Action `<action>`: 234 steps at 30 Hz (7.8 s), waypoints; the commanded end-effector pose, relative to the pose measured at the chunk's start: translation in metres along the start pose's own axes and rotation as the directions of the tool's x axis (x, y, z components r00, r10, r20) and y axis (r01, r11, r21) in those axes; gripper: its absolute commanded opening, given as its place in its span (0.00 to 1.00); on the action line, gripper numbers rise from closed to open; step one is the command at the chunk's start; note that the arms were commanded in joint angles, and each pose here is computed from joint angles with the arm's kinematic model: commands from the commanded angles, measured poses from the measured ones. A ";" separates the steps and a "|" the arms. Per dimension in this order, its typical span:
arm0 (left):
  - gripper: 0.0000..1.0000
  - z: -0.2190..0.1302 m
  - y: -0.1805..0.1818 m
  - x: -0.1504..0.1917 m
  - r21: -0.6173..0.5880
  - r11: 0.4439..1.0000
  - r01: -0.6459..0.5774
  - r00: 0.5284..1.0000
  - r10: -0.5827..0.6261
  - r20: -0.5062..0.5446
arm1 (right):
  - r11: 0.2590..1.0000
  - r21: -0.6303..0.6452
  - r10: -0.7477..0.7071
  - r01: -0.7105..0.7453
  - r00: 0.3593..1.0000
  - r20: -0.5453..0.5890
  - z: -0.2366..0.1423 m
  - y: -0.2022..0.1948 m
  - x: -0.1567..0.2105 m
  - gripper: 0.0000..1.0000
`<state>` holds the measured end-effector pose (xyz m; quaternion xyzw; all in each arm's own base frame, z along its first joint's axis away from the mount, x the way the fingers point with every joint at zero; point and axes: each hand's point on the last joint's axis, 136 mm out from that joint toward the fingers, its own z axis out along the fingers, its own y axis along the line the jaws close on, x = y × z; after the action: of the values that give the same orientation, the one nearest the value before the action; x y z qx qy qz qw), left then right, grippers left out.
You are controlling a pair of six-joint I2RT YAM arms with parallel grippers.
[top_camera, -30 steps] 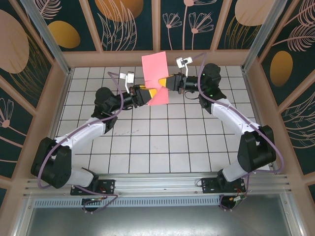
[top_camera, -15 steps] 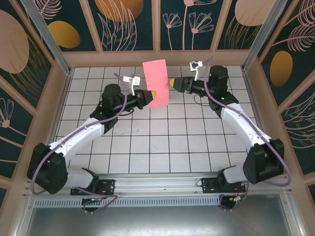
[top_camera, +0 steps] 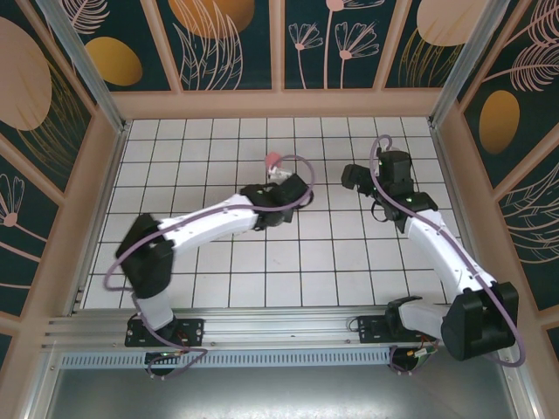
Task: Fold a paper plane with a square sheet of paper (fold left side to right side)
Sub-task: Turn over the paper at the center of the table, then rotate the paper at the center of the table, then third fold the triangle at the center of the table.
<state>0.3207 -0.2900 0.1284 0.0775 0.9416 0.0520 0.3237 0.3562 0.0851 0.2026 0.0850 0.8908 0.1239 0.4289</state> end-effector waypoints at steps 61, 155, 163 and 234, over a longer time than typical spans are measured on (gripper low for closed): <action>0.70 0.061 0.022 -0.016 0.644 0.610 0.461 0.886 -0.362 -0.291 | 0.871 -0.456 -0.042 -0.181 0.898 -0.438 0.148 0.161 0.087 0.63; 0.68 0.089 -0.005 -0.001 0.609 0.625 0.489 0.872 -0.345 -0.347 | 0.930 -0.364 -0.154 -0.047 0.850 -0.504 0.174 0.136 0.151 0.48; 0.68 0.096 -0.019 0.004 0.609 0.627 0.486 0.873 -0.312 -0.375 | 0.929 -0.369 -0.164 -0.040 0.848 -0.505 0.172 0.134 0.152 0.47; 0.00 0.070 -0.025 -0.002 0.609 0.513 0.605 0.796 -0.417 -0.439 | 0.619 -0.273 -0.731 0.736 0.667 0.140 0.050 0.152 0.193 0.99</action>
<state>0.3649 -0.3055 0.0561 -0.0954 0.9030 -0.3923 0.1471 0.2670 0.2925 0.0730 -0.3406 0.8354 0.1538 0.4031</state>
